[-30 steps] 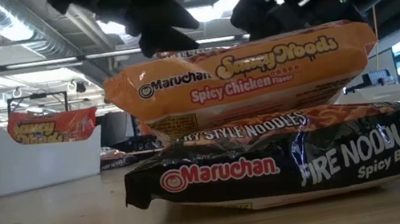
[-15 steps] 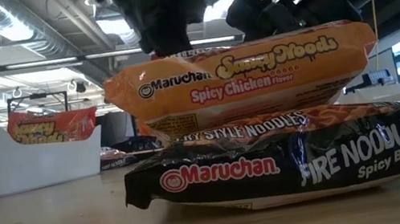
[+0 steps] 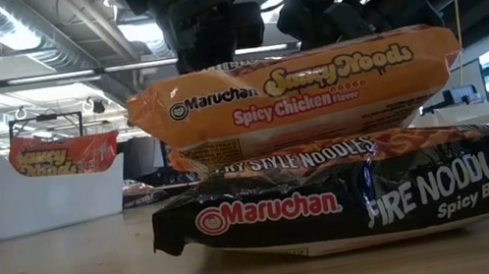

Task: Sort Maruchan noodles
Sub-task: Put the top orange noodle into the left white bin

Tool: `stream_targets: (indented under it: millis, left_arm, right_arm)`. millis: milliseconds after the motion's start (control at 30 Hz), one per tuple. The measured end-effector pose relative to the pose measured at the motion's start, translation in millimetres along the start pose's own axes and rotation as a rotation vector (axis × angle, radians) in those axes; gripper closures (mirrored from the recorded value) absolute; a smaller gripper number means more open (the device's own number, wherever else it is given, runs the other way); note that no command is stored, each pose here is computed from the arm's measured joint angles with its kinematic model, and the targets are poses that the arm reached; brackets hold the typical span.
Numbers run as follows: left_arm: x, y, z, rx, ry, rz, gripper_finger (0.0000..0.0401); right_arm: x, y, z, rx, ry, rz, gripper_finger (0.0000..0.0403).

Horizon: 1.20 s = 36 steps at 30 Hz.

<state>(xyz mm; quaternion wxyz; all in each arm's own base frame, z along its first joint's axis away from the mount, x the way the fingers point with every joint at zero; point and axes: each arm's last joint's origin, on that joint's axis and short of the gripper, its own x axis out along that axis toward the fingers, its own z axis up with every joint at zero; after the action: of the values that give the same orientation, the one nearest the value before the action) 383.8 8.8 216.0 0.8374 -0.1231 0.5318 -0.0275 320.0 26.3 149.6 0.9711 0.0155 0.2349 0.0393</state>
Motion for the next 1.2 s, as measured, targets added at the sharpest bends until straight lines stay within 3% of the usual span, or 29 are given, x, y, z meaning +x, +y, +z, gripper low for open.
stream_targets:
  millis: [167,300,467,633,933,1200]
  left_arm:
    - [0,0,-1,0.008,0.004,0.014,0.025]
    - [-13,0,-5,0.018,0.016,0.056,0.0272]
    - [-47,-5,-12,0.022,0.009,0.113,0.0283]
    - [-85,-14,-27,0.018,0.011,0.208,0.0286]
    - [-146,-31,-76,-0.018,0.11,0.413,0.0286]
    - [-147,-22,-130,-0.045,0.186,0.447,0.0287]
  right_arm:
    - [0,-1,0,0.051,-0.001,-0.005,0.0306]
    - [-3,0,4,0.045,-0.016,0.025,0.0261]
    - [-20,2,17,0.022,-0.013,0.062,0.0201]
    - [-40,4,26,-0.002,0.017,0.077,0.0168]
    - [-44,3,22,-0.001,0.072,0.061,0.0163]
    - [-44,3,22,-0.005,0.066,0.056,0.0166]
